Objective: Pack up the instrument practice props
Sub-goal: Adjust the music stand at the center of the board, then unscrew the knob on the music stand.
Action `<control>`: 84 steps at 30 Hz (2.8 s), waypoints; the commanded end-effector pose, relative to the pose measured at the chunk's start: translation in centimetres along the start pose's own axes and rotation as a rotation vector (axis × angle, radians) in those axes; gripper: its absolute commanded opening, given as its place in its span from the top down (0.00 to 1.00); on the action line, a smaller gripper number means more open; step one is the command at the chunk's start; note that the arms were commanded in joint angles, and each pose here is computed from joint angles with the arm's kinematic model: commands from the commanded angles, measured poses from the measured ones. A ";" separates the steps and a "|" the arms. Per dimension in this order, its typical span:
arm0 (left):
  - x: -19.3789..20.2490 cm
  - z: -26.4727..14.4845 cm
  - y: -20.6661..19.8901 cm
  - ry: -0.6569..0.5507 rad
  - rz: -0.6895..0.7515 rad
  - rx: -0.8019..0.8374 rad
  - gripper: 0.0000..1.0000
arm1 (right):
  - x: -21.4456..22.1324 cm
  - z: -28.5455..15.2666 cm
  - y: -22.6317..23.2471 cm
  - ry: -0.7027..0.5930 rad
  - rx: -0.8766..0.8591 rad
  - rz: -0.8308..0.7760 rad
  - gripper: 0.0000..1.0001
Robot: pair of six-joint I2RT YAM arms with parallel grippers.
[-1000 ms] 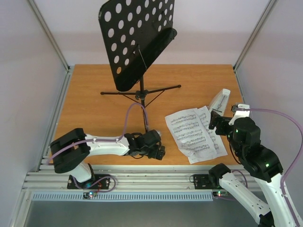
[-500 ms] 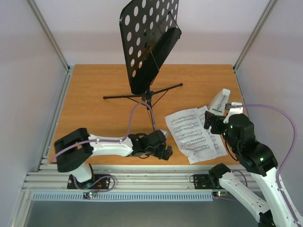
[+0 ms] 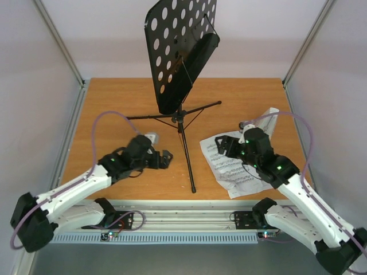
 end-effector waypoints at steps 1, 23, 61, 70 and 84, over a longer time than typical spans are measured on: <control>-2.4 -3.1 3.1 0.025 -0.016 0.011 0.01 | 0.5 2.3 3.6 -0.011 -0.108 0.042 0.15; -12.7 -0.1 1.9 -0.312 0.178 0.205 0.23 | -0.7 5.7 1.7 -0.016 -0.024 0.021 0.14; -13.8 7.3 6.0 -0.257 -0.114 0.368 0.71 | -0.9 3.1 -0.1 -0.032 0.009 -0.014 0.11; -13.0 8.1 6.4 -0.238 -0.243 0.405 0.81 | -0.9 2.8 -0.2 -0.035 0.014 -0.010 0.11; -11.4 8.8 6.9 -0.219 -0.527 0.506 0.83 | -1.0 2.1 -0.1 -0.050 0.003 -0.007 0.10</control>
Point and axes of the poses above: each gripper's point midway between its finger pads, its own z axis out along the fingers, its own y axis along the line the jaws close on, x = y × z, the point moved 9 cm from there along -z, back along the fingers, and after that the axes turned 8 degrees about z, right-handed, at the moved point
